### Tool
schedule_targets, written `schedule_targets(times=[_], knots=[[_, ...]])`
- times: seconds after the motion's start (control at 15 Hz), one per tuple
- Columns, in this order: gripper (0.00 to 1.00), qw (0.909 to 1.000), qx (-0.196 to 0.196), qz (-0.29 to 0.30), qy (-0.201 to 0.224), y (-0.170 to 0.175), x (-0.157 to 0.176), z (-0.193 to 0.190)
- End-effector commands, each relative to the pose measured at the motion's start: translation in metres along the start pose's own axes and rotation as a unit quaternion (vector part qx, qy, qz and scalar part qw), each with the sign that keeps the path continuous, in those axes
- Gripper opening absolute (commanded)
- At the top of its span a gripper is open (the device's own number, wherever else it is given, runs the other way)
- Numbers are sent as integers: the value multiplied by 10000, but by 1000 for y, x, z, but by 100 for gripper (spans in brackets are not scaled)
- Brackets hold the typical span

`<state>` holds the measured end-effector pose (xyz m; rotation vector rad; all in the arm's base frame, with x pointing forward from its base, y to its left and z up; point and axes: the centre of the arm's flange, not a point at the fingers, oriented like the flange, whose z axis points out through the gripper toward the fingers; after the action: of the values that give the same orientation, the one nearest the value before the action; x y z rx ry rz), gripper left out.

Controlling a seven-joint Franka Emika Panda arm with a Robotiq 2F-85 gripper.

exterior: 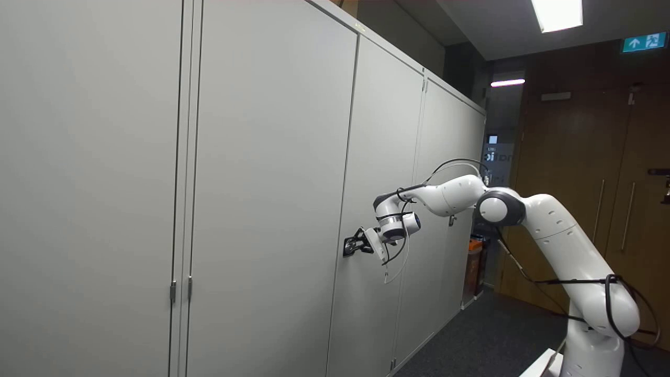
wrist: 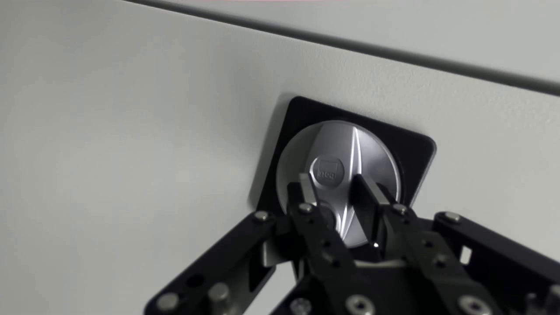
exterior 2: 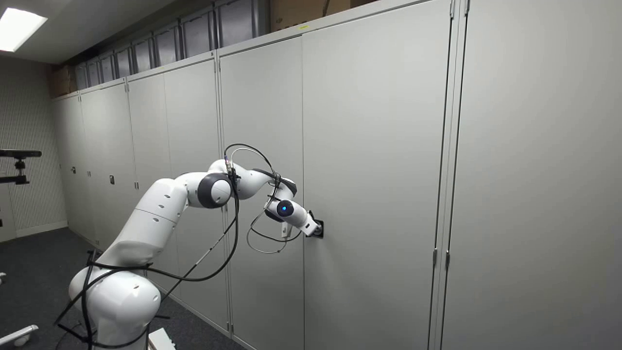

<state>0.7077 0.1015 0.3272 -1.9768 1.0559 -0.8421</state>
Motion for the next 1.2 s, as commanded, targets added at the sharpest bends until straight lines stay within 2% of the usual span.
schedule_targets(times=[0.0,1.13], knots=[[7,10000,56,-2,-17,7,12,0],[7,9998,-20,71,-191,18,13,-15]])
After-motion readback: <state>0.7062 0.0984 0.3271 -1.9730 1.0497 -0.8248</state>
